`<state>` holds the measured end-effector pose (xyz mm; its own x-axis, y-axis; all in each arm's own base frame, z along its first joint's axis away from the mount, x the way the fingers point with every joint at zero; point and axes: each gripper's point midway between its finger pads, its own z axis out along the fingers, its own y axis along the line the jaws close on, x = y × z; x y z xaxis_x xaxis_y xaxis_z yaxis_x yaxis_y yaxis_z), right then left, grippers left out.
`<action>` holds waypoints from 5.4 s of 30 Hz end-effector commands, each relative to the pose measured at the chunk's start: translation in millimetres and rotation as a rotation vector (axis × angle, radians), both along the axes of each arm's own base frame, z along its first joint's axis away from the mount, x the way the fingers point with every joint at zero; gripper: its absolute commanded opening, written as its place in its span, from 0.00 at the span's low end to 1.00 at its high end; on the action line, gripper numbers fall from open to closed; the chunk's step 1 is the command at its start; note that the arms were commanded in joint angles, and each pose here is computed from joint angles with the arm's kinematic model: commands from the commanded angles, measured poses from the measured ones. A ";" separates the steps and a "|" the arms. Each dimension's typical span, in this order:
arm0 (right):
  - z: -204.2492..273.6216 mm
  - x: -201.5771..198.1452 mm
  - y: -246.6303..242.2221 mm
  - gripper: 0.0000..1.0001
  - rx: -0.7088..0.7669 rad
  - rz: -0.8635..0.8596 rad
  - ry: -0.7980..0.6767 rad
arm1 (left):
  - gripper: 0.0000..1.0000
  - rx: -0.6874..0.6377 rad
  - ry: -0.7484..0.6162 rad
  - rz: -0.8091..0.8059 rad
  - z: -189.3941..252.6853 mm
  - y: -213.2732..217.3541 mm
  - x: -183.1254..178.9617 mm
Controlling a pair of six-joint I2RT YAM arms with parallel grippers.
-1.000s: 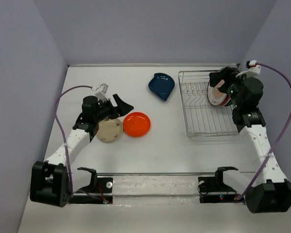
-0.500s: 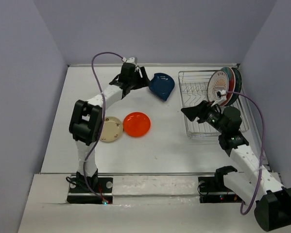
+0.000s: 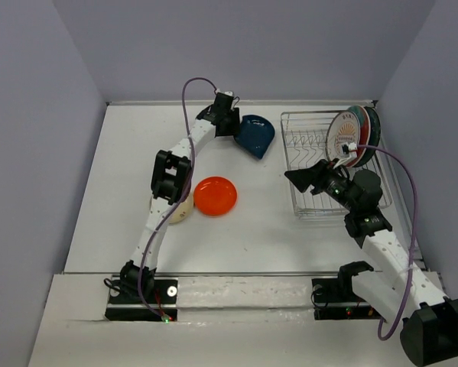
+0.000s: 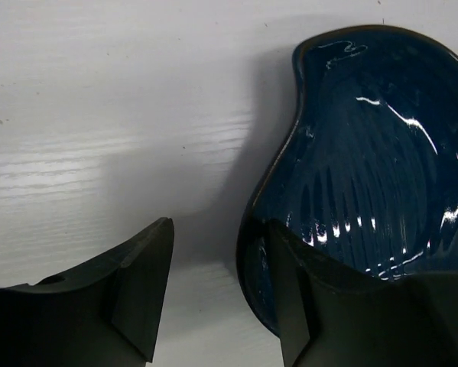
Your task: Load the plates into the dish rack
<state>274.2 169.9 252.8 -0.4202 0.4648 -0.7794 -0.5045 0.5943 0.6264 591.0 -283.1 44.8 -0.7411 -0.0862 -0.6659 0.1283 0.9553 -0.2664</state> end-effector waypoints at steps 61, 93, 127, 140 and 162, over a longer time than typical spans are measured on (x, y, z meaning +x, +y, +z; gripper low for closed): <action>-9.4 20.7 147.8 0.07 -0.091 0.265 0.140 | 0.20 -0.734 -0.470 -0.231 223.0 77.1 -324.1; 75.1 196.2 -211.0 0.07 -0.996 -0.908 0.071 | 0.99 -0.412 -0.644 -0.288 236.9 126.6 -389.6; -64.8 212.1 -200.5 0.24 -0.931 -0.780 0.353 | 0.99 -0.397 -0.587 -0.271 224.8 122.5 -385.2; 36.7 197.4 -144.9 0.80 -0.797 -0.802 0.119 | 0.99 -0.356 -0.511 -0.212 204.9 125.8 -371.0; -116.9 65.7 169.1 0.61 -0.308 0.232 0.315 | 0.99 -0.261 -0.463 -0.041 185.0 149.4 -349.0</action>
